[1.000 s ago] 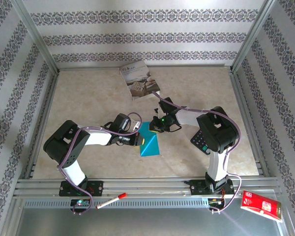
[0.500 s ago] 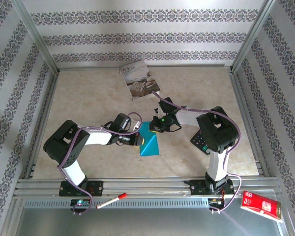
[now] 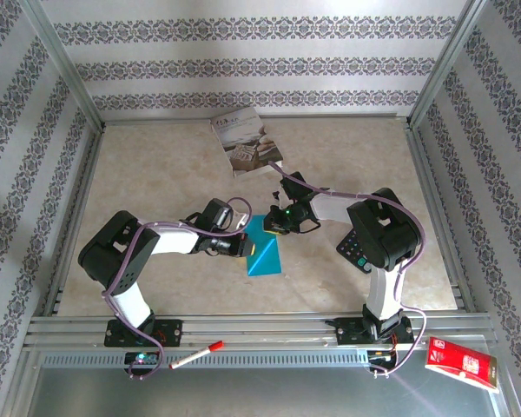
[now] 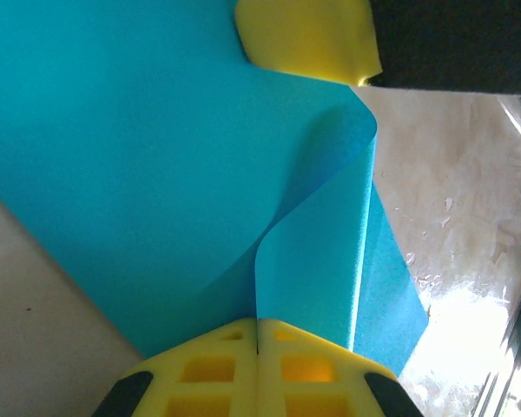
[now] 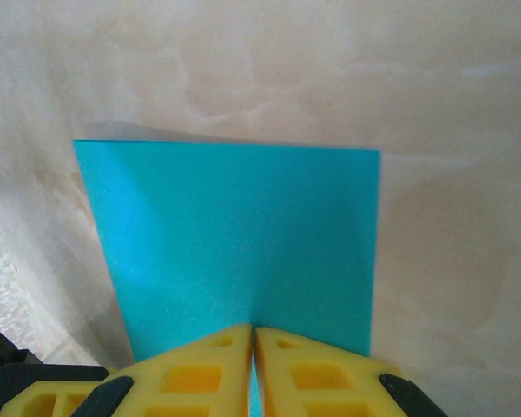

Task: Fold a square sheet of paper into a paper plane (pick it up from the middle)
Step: Fold the triangle a second time at the center of the table.

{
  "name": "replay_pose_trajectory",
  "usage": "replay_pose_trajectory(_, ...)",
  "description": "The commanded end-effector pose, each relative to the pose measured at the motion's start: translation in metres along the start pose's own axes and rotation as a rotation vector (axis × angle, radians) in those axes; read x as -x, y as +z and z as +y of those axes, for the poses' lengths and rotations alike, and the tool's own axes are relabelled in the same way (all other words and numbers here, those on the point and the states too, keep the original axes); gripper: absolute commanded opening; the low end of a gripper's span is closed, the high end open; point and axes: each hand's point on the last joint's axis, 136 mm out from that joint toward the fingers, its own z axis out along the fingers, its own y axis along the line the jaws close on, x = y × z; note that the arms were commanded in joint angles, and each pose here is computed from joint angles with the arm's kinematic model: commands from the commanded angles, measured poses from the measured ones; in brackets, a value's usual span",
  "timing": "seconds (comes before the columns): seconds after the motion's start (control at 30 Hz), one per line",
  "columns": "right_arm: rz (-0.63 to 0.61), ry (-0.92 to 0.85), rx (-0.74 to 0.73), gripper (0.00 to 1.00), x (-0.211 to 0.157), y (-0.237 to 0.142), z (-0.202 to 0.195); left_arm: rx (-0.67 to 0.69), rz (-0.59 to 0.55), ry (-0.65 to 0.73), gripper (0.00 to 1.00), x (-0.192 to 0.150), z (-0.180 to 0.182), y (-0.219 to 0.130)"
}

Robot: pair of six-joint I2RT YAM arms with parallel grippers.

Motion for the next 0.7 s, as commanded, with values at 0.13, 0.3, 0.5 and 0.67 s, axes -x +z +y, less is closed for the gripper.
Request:
replay_pose_trajectory(0.13, 0.048, 0.038, -0.102, 0.15, -0.013, 0.013, -0.028, 0.092, 0.065, -0.021, 0.00, -0.016, 0.025, 0.007)
replay_pose_trajectory(0.3, 0.041, 0.032, -0.097, 0.15, -0.011, 0.010, -0.025, 0.121, 0.086, -0.022, 0.00, -0.020, 0.029, 0.008)
replay_pose_trajectory(0.5, 0.013, 0.008, -0.060, 0.19, -0.001, -0.002, -0.010, 0.159, 0.109, -0.024, 0.00, -0.027, 0.036, 0.007)
replay_pose_trajectory(0.67, -0.031, -0.015, 0.000, 0.21, 0.010, -0.024, 0.010, 0.179, 0.120, -0.025, 0.00, -0.030, 0.040, 0.006)
